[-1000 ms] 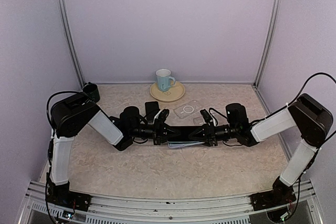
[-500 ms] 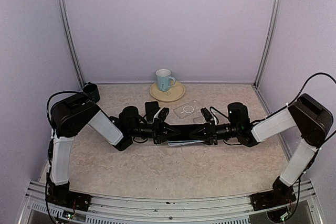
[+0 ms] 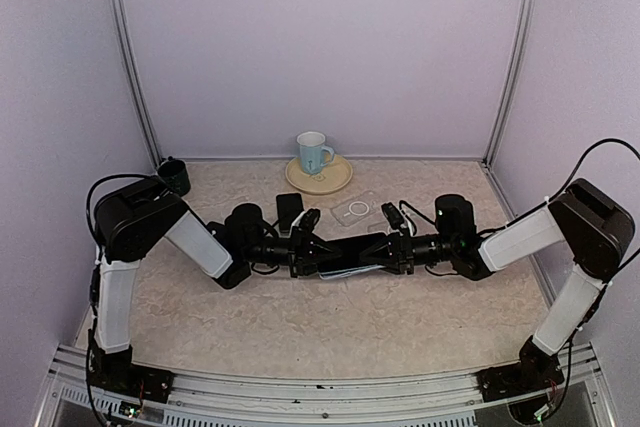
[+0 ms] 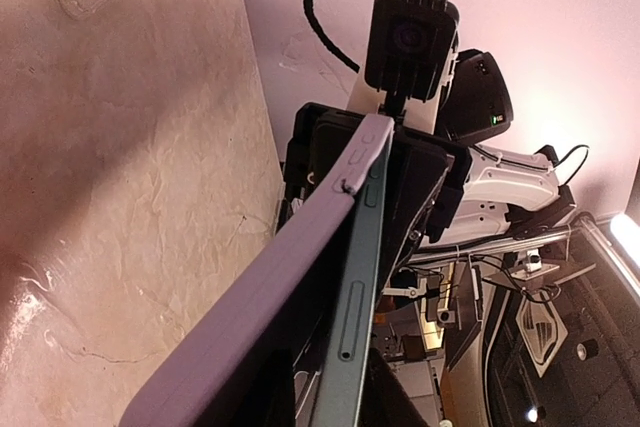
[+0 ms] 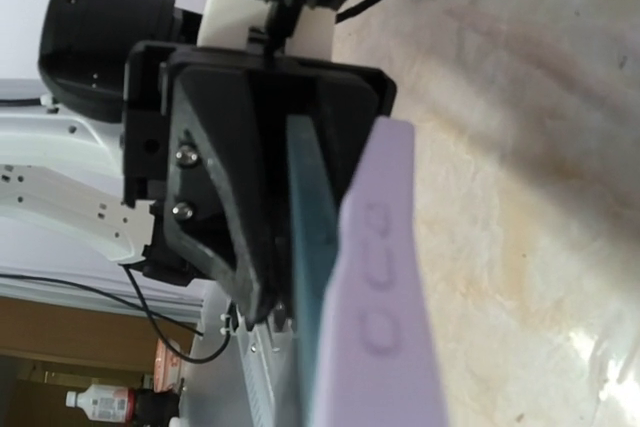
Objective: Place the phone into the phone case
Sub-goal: Pass from the left arm to the right
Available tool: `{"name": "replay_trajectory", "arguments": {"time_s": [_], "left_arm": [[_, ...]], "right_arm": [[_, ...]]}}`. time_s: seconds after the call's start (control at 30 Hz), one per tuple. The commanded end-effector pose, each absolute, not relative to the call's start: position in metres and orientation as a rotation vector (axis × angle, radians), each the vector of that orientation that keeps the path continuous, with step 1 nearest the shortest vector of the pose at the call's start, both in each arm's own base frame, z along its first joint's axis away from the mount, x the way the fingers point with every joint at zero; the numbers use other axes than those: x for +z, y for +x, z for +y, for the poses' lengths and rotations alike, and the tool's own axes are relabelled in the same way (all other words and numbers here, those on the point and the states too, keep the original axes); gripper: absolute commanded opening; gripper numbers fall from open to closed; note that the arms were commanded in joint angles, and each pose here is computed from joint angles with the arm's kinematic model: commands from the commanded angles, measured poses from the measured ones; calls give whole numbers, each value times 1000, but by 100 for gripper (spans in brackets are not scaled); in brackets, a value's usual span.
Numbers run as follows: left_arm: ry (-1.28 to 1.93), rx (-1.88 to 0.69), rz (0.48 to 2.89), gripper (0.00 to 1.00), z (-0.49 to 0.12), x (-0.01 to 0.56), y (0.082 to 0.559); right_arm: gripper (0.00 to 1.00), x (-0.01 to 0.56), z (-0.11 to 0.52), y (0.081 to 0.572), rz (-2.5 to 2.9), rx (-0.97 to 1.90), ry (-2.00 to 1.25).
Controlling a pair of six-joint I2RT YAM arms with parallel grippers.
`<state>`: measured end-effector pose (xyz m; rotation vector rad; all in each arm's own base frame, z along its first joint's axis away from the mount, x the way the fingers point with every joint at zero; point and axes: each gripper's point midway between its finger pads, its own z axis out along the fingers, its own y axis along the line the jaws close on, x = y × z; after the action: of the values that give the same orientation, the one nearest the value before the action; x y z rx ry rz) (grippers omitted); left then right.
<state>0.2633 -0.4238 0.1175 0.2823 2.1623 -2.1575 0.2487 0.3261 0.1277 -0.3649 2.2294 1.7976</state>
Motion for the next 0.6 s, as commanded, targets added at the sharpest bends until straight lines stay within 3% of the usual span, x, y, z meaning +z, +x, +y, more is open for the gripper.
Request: {"name": "replay_trajectory", "arguments": {"time_s": [0.0, 0.57], "left_arm": [[287, -2157, 2121, 25, -418, 136, 266], [238, -2024, 2140, 32, -390, 141, 287]], "right_arm": [[21, 146, 326, 247, 2122, 1827, -454], [15, 148, 323, 247, 2117, 1831, -449]]}}
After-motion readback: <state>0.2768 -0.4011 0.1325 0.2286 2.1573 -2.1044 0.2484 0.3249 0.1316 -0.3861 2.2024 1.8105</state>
